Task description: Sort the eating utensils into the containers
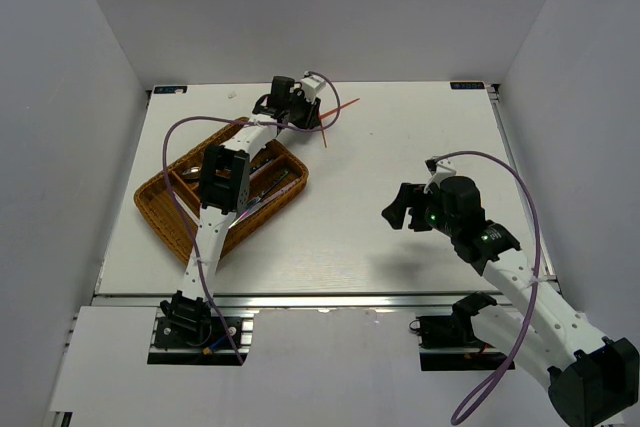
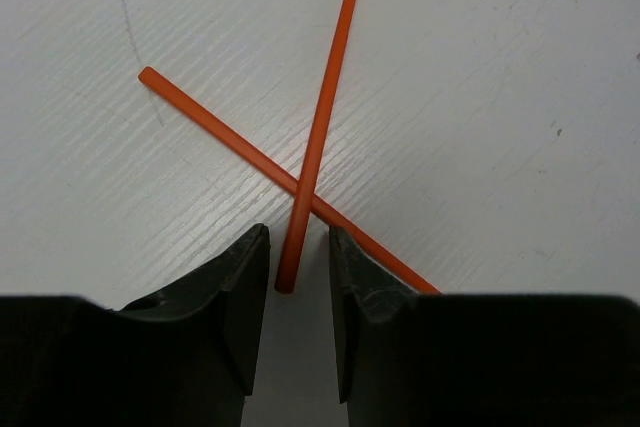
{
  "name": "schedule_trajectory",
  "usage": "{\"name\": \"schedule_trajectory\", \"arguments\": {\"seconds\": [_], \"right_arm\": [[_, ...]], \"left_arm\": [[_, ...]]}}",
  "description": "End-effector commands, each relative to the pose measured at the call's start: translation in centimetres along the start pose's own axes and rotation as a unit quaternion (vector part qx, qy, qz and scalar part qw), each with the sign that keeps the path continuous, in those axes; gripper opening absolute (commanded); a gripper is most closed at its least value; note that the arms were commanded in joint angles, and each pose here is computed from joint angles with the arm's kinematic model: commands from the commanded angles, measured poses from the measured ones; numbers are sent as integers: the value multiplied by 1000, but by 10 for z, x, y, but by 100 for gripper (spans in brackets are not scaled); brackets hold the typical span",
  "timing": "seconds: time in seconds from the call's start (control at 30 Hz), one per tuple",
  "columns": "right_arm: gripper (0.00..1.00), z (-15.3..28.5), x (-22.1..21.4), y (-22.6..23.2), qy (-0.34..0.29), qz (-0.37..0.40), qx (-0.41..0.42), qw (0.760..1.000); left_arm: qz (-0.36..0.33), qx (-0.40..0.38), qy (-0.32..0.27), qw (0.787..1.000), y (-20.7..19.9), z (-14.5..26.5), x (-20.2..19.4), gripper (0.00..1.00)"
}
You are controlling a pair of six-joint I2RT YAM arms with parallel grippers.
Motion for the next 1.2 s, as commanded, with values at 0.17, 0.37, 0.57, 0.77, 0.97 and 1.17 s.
{"name": "schedule_trajectory", "arguments": {"seconds": [0.17,0.37,0.57,0.77,0.97,1.17], "right_arm": [[83,-2,6,2,-20,15,15,1000],[83,-4,7,2,-19,18,16,1000],[83,-5,8,4,-18,19,22,999],[83,-5,10,4,-23,19,24,999],[83,-5,16,4,-28,25,15,999],[84,1,22,10,-40,31,35,998]], "left_arm": [[2,6,14,1000,6,-2,-11,27],[-7,6,0,1000,-6,18,8,4],[-48,19,-43,998,-43,58,56,0],[1,72,-171,983,-77,114,119,0],[232,250,-274,899,-81,222,145,0],[371,427,-222,794,-89,319,30,0]]}}
Point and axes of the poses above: each gripper's point midway between its finger pads, its own z axis back along the fingers, its own y axis along the line the jaws close on, x = y × z, the point moved 8 cm from there along z, back along the fingers, and after that the axes turned 6 degrees about z, right-handed, at the moved point
